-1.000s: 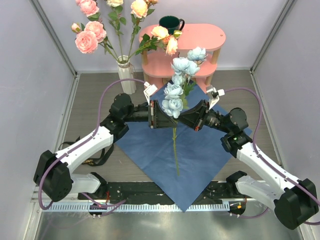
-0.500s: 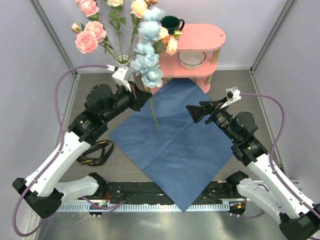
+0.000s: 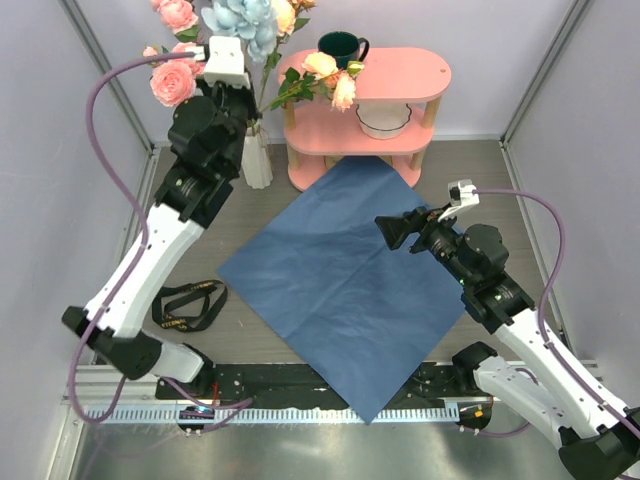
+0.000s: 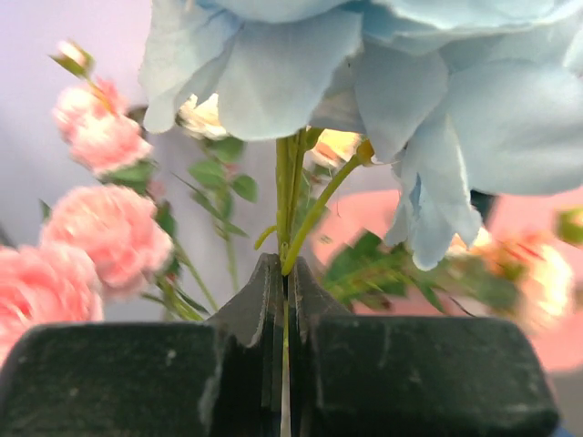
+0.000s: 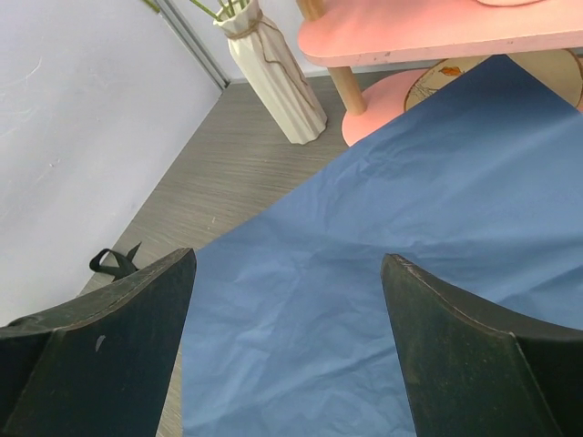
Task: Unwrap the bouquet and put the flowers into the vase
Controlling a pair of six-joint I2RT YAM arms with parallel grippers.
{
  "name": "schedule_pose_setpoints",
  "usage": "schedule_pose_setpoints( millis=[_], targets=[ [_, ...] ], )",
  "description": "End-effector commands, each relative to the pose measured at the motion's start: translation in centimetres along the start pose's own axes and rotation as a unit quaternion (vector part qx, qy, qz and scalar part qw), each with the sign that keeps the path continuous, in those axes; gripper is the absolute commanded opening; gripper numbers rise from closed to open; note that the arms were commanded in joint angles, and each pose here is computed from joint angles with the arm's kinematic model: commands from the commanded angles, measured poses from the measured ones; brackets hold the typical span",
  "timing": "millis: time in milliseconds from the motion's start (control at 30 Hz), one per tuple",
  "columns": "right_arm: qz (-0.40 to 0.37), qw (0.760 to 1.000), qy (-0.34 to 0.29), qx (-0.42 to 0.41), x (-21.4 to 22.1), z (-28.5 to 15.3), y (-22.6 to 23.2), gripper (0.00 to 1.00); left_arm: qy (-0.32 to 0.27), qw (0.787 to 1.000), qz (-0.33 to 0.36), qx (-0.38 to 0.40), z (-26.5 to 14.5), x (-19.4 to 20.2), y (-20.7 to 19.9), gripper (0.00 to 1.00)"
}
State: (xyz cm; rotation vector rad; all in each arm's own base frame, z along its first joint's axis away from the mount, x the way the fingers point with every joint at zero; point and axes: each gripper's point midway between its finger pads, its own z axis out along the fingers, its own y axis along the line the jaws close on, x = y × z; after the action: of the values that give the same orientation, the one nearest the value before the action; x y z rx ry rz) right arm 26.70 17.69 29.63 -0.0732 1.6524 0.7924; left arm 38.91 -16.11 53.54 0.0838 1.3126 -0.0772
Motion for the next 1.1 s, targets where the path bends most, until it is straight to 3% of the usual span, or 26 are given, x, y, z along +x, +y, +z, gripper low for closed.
schedule_pose_setpoints(
  millis=[0,400,633,1067],
  targets=[
    [-0.013,0.999,-0.029,-0.014,-1.9,-0.8,0.9,0.88,-0.064,0.993,0.039,-0.089,3.9,-2.9,4.1,0.00],
    [-0.030,0.999,-0.026,0.007,-2.5,-0.8,0.4,0.88,-0.099,0.986,0.015,-0.131,9.9,-0.7,7.0,0.00],
    [-0.030,0.999,-0.015,0.017,-1.8,-0.2,-0.2,0.89,-0.086,0.987,-0.008,-0.136,12.4,2.3,7.8,0.00],
    [-0.030,0.999,-0.007,0.023,-1.3,0.4,-0.6,0.89,-0.050,0.984,-0.035,-0.167,13.0,7.5,9.1,0.00]
  ],
)
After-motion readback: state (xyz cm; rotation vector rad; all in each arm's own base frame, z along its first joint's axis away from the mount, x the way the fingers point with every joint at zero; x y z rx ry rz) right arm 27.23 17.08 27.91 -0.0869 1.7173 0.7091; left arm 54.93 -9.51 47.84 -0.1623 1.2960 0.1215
